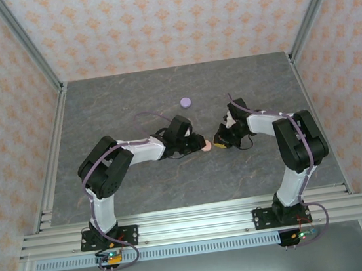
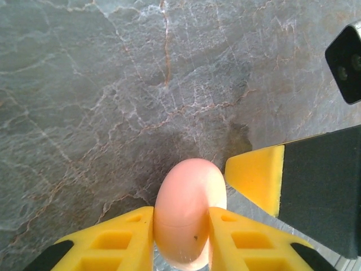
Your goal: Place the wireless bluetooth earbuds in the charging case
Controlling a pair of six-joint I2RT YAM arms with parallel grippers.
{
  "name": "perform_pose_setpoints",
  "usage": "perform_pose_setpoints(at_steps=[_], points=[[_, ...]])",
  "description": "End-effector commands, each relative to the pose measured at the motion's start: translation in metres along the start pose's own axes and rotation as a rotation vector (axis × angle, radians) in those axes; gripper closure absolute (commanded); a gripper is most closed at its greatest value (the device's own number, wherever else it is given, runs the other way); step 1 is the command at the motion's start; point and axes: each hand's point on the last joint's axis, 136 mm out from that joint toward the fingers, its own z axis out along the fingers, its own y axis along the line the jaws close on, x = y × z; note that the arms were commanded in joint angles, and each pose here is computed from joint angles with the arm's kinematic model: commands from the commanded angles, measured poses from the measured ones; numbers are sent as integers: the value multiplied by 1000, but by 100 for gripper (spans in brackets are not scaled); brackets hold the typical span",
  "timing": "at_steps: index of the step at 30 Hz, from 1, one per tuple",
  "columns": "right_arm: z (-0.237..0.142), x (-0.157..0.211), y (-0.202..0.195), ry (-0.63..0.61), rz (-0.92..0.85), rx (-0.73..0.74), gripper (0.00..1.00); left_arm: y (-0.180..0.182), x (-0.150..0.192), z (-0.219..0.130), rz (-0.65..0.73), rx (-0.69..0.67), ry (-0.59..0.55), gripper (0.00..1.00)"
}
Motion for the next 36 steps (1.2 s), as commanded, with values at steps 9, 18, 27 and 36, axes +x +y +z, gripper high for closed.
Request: perform_pose_setpoints(at_steps=[9,18,27,36], points=[[15,8,-6,55,-12,41,84,-5,3,9,35,-9,16,60],[21,12,-3,84,-6,8,84,-17,3,13,1,72,12,57],[25,16,2,103,5,-45,84,-27,1,13,-37,150,-13,56],[26,14,5,100,17,-63,84,-37,-2,9,-51,210,-25,57]])
